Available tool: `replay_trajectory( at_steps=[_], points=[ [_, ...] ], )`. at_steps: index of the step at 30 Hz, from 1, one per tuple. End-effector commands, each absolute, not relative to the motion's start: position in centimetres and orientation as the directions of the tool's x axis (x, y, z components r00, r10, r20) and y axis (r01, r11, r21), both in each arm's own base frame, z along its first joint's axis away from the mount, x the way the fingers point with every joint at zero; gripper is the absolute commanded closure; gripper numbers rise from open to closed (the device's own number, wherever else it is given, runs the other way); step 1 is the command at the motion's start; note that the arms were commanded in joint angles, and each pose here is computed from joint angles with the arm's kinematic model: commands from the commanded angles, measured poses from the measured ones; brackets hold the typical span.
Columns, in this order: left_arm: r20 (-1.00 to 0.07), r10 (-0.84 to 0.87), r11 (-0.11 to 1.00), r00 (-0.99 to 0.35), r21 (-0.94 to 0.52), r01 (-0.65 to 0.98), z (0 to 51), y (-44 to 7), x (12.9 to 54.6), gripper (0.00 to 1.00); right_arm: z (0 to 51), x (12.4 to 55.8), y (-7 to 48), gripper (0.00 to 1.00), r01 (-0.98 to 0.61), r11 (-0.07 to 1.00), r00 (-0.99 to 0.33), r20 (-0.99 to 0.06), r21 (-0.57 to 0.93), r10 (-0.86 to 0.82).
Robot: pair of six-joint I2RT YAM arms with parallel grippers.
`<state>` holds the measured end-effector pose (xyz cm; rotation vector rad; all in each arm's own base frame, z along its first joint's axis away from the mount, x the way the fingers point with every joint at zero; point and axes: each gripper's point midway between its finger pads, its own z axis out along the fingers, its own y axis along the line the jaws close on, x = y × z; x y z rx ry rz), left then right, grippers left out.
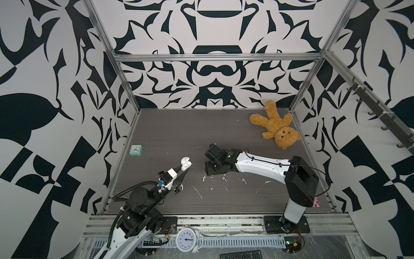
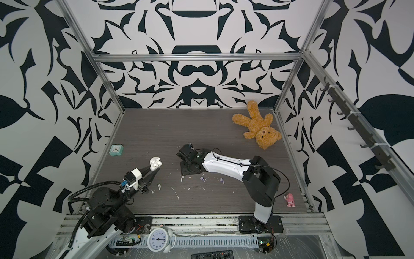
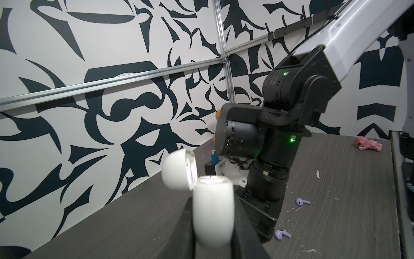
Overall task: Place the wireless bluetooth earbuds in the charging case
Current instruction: 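Swing the right gripper away and down over the white earbuds, then align the open right gripper fingers over one white earbud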
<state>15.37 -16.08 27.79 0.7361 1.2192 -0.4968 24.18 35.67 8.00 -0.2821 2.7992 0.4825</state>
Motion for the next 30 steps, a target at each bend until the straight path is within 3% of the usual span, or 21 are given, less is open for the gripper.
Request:
replay_trajectory(
  at_steps=[1, 5, 11, 21, 24, 30],
  points=[
    [-0.947, 0.058, 0.673, 0.315, 0.27, 0.689, 27.7, -16.0, 15.2, 1.0, 8.9, 24.1, 37.8, 0.44, -0.238, 0.909, -0.945, -0.298, 0.343, -0.135],
    [-0.947, 0.064, 0.655, 0.314, 0.277, 0.703, 27.4, -16.4, 15.1, 1.0, 7.8, 23.6, 38.4, 0.46, -0.255, 0.908, -0.945, -0.283, 0.332, -0.162],
    [-0.947, 0.072, 0.645, 0.314, 0.284, 0.71, 27.1, -16.6, 15.1, 1.0, 6.9, 23.5, 38.4, 0.61, -0.255, 0.913, -0.948, -0.268, 0.318, -0.171],
    [-0.944, 0.083, 0.632, 0.318, 0.297, 0.716, 26.9, -16.8, 15.0, 1.0, 6.4, 23.5, 38.6, 0.67, -0.264, 0.913, -0.947, -0.264, 0.31, -0.184],
    [-0.944, 0.085, 0.628, 0.318, 0.298, 0.719, 26.8, -16.9, 15.0, 1.0, 6.2, 23.6, 38.8, 0.74, -0.27, 0.911, -0.946, -0.263, 0.312, -0.19],
    [-0.945, 0.088, 0.617, 0.316, 0.301, 0.727, 26.6, -17.1, 14.9, 1.0, 5.8, 23.6, 39.3, 0.73, -0.279, 0.909, -0.946, -0.249, 0.309, -0.206]
  ],
)
